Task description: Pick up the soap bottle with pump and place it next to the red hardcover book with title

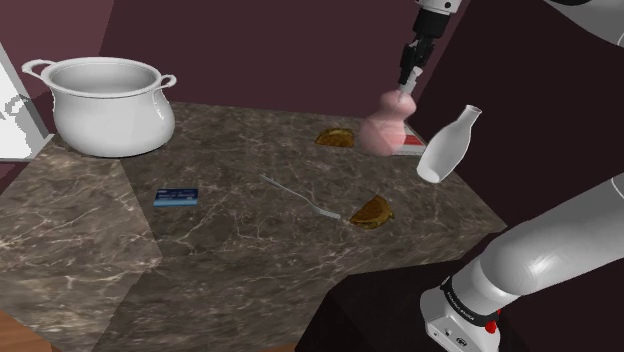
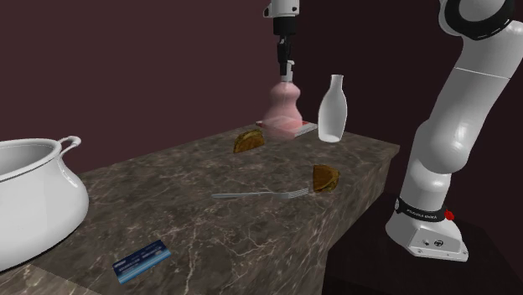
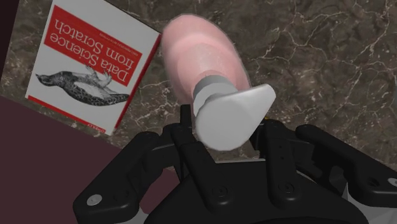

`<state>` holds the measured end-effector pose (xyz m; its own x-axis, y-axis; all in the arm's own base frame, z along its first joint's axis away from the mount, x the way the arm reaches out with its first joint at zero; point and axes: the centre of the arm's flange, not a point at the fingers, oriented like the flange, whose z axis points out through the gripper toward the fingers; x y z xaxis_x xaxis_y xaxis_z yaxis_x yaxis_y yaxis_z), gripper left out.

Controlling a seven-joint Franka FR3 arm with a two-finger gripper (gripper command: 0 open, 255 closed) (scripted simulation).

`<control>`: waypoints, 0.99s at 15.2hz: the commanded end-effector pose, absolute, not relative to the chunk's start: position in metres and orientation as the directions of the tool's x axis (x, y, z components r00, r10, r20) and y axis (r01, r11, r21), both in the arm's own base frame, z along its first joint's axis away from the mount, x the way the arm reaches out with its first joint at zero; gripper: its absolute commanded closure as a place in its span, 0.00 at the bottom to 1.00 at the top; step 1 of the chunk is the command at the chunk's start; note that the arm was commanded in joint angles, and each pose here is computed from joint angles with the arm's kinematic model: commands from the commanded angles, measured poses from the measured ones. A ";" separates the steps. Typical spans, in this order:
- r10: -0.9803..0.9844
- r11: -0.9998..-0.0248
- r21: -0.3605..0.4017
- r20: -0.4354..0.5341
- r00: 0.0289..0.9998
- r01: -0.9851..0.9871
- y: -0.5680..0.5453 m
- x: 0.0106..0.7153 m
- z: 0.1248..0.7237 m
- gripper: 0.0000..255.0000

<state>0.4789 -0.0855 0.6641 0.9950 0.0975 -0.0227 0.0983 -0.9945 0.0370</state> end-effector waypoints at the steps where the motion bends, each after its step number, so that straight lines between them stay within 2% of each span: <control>1: 0.099 -0.994 0.036 -0.023 0.995 0.100 -0.084 0.479 0.663 1.00; 3: 0.099 -0.994 0.036 -0.023 0.995 0.100 -0.084 0.479 0.663 1.00; 4: 0.099 -0.994 0.036 -0.023 0.995 0.100 -0.085 0.479 0.663 0.00; 9: 0.099 -0.994 0.036 -0.023 0.995 0.100 -0.084 0.479 0.663 0.00; 13: 0.099 -0.994 0.036 -0.023 0.995 0.100 -0.083 0.480 0.713 0.00; 15: 0.099 -0.994 0.036 -0.023 0.995 0.100 -0.083 0.480 0.713 0.00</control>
